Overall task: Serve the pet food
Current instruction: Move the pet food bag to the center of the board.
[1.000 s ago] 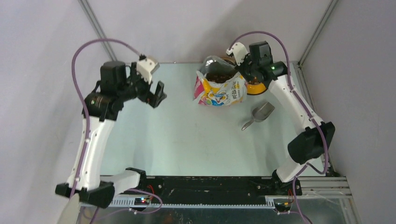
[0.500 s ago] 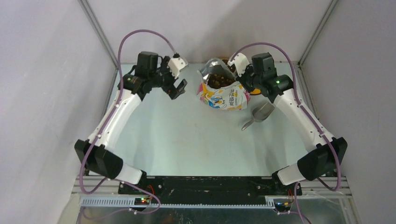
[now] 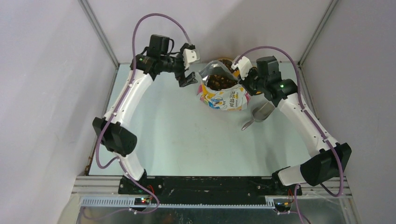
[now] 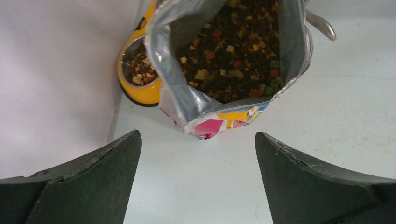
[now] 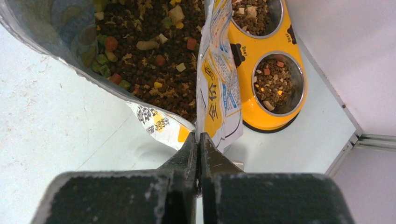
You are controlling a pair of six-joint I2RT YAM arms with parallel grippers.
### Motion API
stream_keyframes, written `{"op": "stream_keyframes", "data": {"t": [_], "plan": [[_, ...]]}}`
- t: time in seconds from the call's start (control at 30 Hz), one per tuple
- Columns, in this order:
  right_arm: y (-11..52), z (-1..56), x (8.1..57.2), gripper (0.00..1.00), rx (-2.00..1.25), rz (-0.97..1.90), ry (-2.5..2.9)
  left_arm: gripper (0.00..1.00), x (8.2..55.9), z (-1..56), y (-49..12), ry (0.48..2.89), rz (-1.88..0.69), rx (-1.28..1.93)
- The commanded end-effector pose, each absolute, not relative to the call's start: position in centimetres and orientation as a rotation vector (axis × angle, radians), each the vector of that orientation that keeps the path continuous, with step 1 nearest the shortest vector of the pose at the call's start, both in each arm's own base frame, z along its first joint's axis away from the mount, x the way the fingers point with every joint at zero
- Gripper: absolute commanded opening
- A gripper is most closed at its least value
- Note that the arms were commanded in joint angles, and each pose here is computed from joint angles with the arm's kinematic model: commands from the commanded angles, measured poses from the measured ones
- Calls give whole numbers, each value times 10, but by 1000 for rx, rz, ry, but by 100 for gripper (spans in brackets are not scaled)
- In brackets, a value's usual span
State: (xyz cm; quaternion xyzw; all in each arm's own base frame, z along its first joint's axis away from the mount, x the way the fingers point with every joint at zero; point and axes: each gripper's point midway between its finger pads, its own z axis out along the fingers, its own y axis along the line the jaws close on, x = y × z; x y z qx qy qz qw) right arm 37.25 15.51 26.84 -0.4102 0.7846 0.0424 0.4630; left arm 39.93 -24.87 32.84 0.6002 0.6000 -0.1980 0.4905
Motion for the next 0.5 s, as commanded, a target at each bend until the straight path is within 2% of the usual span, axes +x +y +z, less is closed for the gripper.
{"op": "stream_keyframes", "data": {"t": [0.0, 0.27, 0.33, 0.4, 0.43, 0.47], "plan": [[157, 353, 373, 0, -921, 93, 1669, 98, 392, 314, -259, 1402, -511, 1578], [159, 355, 362, 0, -938, 129, 1667, 93, 409, 291, -266, 1419, -483, 1602], [158, 354, 360, 0, -940, 128, 1670, 87, 409, 291, -271, 1406, -499, 1614], [157, 352, 360, 0, -942, 126, 1675, 77, 407, 289, -276, 1394, -507, 1635], [156, 351, 360, 0, -943, 123, 1677, 68, 406, 288, -277, 1383, -503, 1654], [156, 351, 360, 0, -943, 123, 1678, 64, 405, 284, -280, 1384, -502, 1671]]}}
